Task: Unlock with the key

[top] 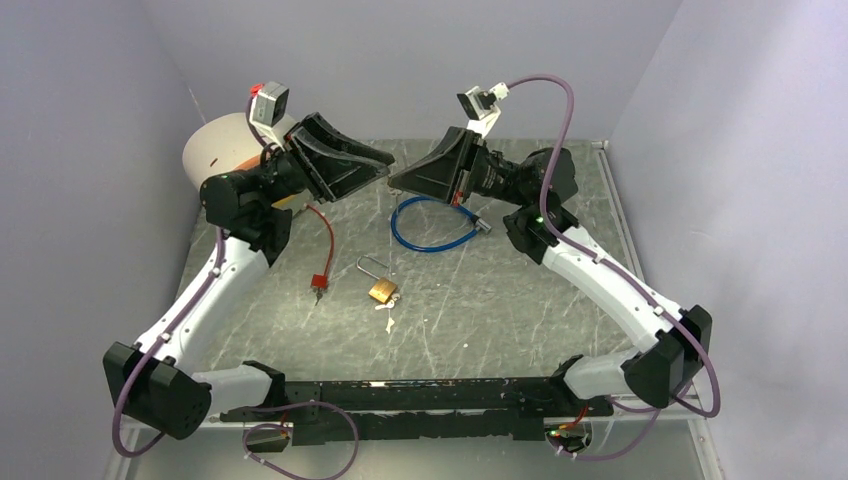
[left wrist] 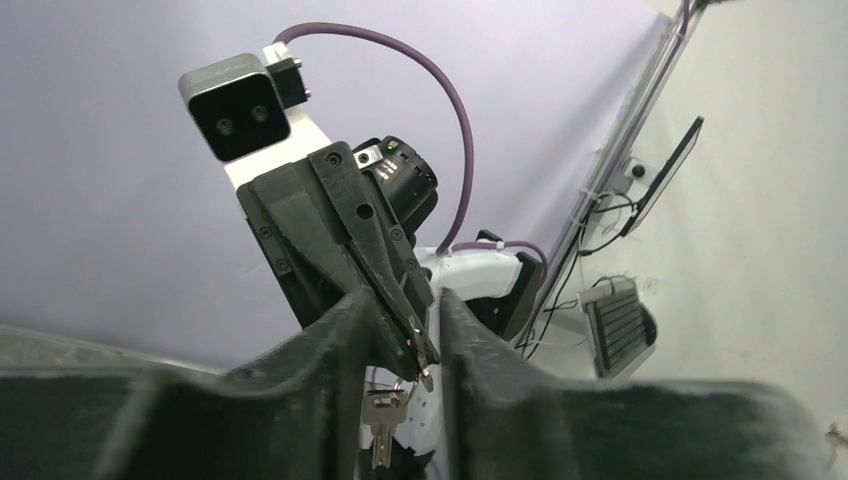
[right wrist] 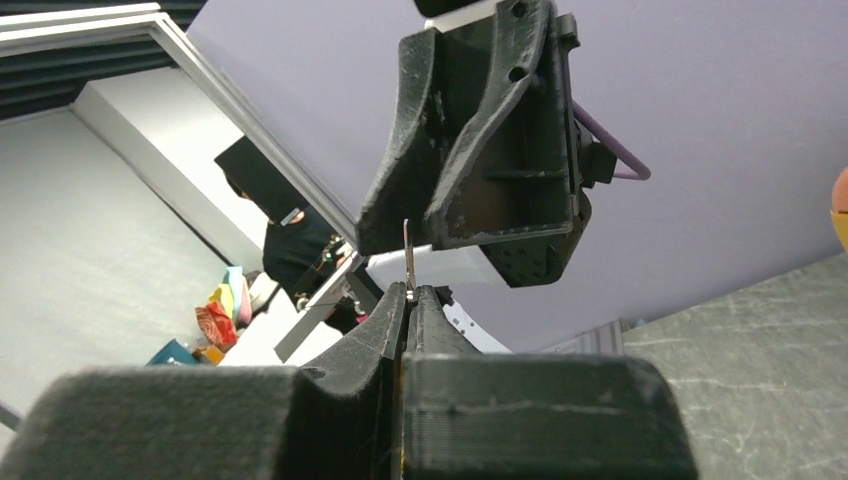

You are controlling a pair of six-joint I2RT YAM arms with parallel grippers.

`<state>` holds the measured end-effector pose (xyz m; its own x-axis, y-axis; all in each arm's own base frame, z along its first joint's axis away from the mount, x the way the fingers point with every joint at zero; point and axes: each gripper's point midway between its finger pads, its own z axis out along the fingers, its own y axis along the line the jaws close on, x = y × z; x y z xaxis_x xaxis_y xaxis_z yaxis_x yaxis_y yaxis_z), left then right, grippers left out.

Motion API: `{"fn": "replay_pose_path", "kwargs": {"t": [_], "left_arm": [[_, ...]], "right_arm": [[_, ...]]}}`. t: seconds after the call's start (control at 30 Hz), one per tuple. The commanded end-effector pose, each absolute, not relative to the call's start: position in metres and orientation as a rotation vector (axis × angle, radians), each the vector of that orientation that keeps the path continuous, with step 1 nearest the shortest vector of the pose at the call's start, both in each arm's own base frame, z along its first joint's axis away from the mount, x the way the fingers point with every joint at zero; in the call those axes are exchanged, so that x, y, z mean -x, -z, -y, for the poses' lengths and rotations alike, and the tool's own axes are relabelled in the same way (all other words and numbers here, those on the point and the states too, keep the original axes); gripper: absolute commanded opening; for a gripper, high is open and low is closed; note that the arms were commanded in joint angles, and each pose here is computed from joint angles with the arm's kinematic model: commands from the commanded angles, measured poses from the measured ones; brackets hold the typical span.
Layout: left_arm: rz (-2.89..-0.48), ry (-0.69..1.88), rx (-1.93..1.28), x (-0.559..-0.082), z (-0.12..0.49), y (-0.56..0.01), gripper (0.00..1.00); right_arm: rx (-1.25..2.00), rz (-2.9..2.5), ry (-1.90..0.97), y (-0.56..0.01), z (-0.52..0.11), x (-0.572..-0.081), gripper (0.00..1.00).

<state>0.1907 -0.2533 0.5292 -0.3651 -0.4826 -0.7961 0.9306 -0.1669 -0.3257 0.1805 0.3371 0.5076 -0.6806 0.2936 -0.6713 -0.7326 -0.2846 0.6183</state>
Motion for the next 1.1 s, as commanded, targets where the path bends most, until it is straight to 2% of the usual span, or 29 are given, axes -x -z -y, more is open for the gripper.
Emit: {"fn": "replay_pose_path", "kwargs": {"t": [0.0,0.07,0.1,0.2,0.27,0.43,0.6,0.8,1.07], "left_arm": [[-1.020,1.691,-0.603,-0.193,0.249,-0.534,0.45],[-1.083,1.667,-0.561,-0.201,0.250,-0.528,0.66],[-1.110,1.644,-0.534,-0.204,0.249,-0.526,0.73],[-1.249,1.527,-0.391,-0.224,0.243,-0.512,0.84],[-1.352,1.424,-0.281,-0.244,0.236,-0.497,0.87],[-1.669,1.272,-0.112,-0.280,0.231,-0.436,0.87],[-1.968,1.318,-0.022,-0.301,0.252,-0.358,0.82],[-2.170,1.298,0.060,-0.335,0.302,-0.258,0.81],[-2.374,0.895,-0.228,-0.376,0.359,-0.149,0.76]], "right_arm": [[0.576,-1.304,-1.917,-0.507,-0.330,-0.179,0.00],[0.536,-1.364,-1.852,-0.495,-0.329,-0.190,0.00],[0.515,-1.394,-1.821,-0.489,-0.327,-0.195,0.00],[0.442,-1.477,-1.733,-0.464,-0.315,-0.209,0.00],[0.396,-1.534,-1.675,-0.448,-0.304,-0.217,0.00],[0.231,-1.702,-1.414,-0.399,-0.273,-0.244,0.00],[0.019,-1.933,-1.041,-0.326,-0.228,-0.270,0.00],[-0.206,-2.096,-0.750,-0.258,-0.180,-0.273,0.00],[-0.372,-2.186,-0.536,-0.213,-0.133,-0.262,0.00]]}}
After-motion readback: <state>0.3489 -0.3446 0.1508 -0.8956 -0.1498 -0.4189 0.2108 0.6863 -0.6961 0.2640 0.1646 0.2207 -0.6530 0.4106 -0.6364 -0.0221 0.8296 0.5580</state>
